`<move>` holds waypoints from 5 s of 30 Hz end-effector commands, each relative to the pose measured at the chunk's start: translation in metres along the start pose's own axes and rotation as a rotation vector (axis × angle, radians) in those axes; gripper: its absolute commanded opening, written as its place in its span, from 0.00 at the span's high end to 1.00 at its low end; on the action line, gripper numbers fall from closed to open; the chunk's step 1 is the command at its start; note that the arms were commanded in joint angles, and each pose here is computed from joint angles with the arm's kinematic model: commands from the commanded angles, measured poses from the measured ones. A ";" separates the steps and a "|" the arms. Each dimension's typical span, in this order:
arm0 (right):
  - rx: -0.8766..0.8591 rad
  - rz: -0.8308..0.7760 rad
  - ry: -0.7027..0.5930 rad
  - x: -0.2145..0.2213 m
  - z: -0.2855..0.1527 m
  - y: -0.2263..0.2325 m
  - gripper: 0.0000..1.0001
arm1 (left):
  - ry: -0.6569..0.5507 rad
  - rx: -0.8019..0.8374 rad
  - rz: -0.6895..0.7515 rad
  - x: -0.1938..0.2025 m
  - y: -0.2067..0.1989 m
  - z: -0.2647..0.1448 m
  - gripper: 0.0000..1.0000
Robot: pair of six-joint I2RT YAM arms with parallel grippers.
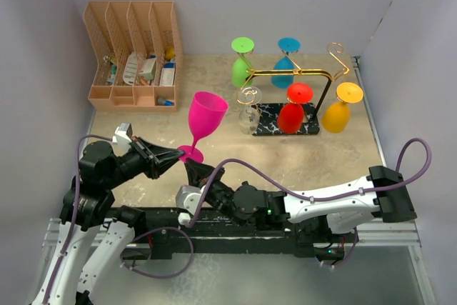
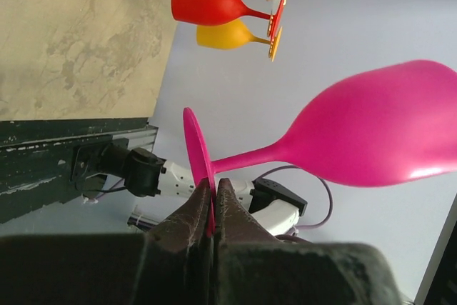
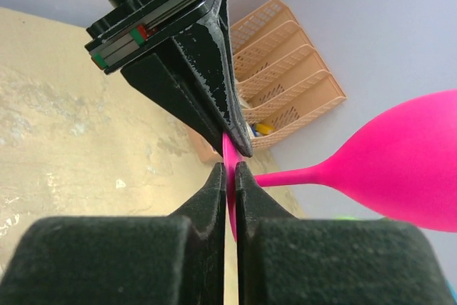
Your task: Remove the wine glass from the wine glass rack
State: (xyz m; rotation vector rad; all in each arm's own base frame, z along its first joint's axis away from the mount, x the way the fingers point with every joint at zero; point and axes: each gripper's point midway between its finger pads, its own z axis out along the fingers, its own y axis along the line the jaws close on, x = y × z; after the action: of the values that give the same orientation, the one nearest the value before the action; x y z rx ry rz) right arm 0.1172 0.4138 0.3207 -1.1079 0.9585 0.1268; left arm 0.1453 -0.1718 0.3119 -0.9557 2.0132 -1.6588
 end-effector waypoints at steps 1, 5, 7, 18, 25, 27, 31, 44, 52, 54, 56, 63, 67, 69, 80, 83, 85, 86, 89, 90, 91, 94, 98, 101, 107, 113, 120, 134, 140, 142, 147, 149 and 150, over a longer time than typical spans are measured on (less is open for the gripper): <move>0.092 0.125 -0.044 -0.023 -0.008 -0.035 0.90 | -0.003 0.047 0.063 -0.001 -0.006 0.002 1.00; 0.085 0.226 0.017 -0.031 -0.013 -0.048 0.66 | -0.049 0.069 0.095 -0.010 -0.003 0.006 1.00; 0.063 0.274 0.056 -0.031 -0.019 -0.051 0.60 | -0.085 0.081 0.123 -0.018 -0.001 0.009 1.00; -0.060 0.553 0.290 -0.030 -0.071 -0.083 0.48 | -0.481 0.005 0.456 -0.079 0.004 -0.014 1.00; -0.041 0.712 0.285 -0.062 -0.051 -0.148 0.45 | -0.496 0.106 0.568 -0.077 -0.005 -0.015 1.00; -0.074 0.763 0.301 -0.060 -0.035 -0.159 0.45 | -0.475 0.160 0.582 -0.070 -0.007 -0.016 1.00; -0.138 0.839 0.286 -0.061 -0.011 -0.177 0.45 | -0.470 0.228 0.596 -0.061 -0.005 -0.026 1.00; -0.390 0.961 0.321 -0.049 0.010 -0.159 0.45 | -0.473 0.351 0.617 -0.044 -0.009 -0.047 1.00; -0.421 0.951 0.407 -0.029 0.014 -0.138 0.48 | -0.478 0.349 0.612 -0.045 -0.010 -0.047 1.00; -0.408 0.939 0.436 -0.020 0.019 -0.135 0.48 | -0.481 0.351 0.612 -0.045 -0.011 -0.048 1.00; -0.399 0.930 0.455 -0.015 0.023 -0.132 0.49 | -0.486 0.351 0.612 -0.045 -0.011 -0.050 1.00; -0.393 0.910 0.492 -0.002 0.041 -0.123 0.92 | -0.504 0.341 0.623 -0.045 -0.013 -0.055 1.00; -0.368 0.902 0.495 0.003 0.052 -0.123 1.00 | -0.543 0.257 0.612 -0.053 -0.005 -0.060 0.90; -0.340 0.898 0.492 0.005 0.059 -0.126 1.00 | -0.593 0.148 0.592 -0.064 0.007 -0.066 0.46; -0.273 0.866 0.658 0.073 0.112 -0.090 1.00 | -0.865 -0.362 0.739 -0.108 0.014 -0.139 0.17; -0.287 0.880 0.696 0.093 0.133 -0.067 1.00 | -0.886 -0.396 0.802 -0.113 0.008 -0.144 0.17; -0.293 0.892 0.714 0.105 0.145 -0.053 1.00 | -0.880 -0.387 0.849 -0.114 0.003 -0.142 0.17; -0.292 0.897 0.726 0.111 0.149 -0.047 1.00 | -0.875 -0.378 0.869 -0.113 0.002 -0.141 0.17; -0.286 0.897 0.774 0.132 0.157 -0.029 1.00 | -0.867 -0.370 0.908 -0.113 0.001 -0.139 0.18; -0.282 0.893 0.792 0.139 0.159 -0.024 1.00 | -0.864 -0.372 0.918 -0.113 0.002 -0.138 0.19; -0.279 0.889 0.811 0.145 0.159 -0.019 1.00 | -0.863 -0.376 0.927 -0.114 0.003 -0.138 0.19; -0.260 0.866 0.865 0.164 0.158 -0.009 1.00 | -0.875 -0.392 0.943 -0.117 0.008 -0.138 0.19; -0.236 0.831 0.907 0.180 0.157 -0.003 1.00 | -0.885 -0.376 0.980 -0.121 0.005 -0.133 0.19; -0.197 0.783 0.920 0.190 0.158 -0.008 1.00 | -0.885 -0.385 0.992 -0.126 0.007 -0.127 0.19; -0.148 0.718 0.936 0.209 0.164 -0.009 1.00 | -0.883 -0.393 0.998 -0.132 0.017 -0.116 0.18; -0.103 0.683 0.931 0.220 0.172 -0.010 1.00 | -0.894 -0.410 0.987 -0.137 0.026 -0.114 0.19; -0.094 0.672 0.905 0.226 0.184 -0.006 0.92 | -0.889 -0.418 0.980 -0.138 0.029 -0.112 0.19; 0.033 0.726 0.723 0.167 0.188 -0.075 0.51 | -0.898 -0.439 0.971 -0.141 0.032 -0.112 0.20; 0.118 0.788 0.595 0.119 0.170 -0.129 0.46 | -0.906 -0.438 0.966 -0.141 0.033 -0.114 0.20; 0.125 0.830 0.542 0.099 0.162 -0.144 0.45 | -0.908 -0.440 0.963 -0.141 0.033 -0.115 0.20; 0.156 0.985 0.382 0.047 0.128 -0.188 0.40 | -0.916 -0.436 0.956 -0.141 0.034 -0.117 0.20; 0.167 1.064 0.343 0.044 0.114 -0.208 0.40 | -0.919 -0.435 0.954 -0.141 0.034 -0.118 0.20; 0.167 1.106 0.338 0.048 0.106 -0.221 0.41 | -0.922 -0.433 0.952 -0.141 0.034 -0.118 0.20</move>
State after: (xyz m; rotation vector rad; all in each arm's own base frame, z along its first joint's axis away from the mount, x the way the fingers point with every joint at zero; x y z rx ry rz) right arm 0.3216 0.4066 0.4068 -0.5142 1.8262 0.5551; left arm 0.1576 0.0098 0.2801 -0.5221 1.7291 -0.1936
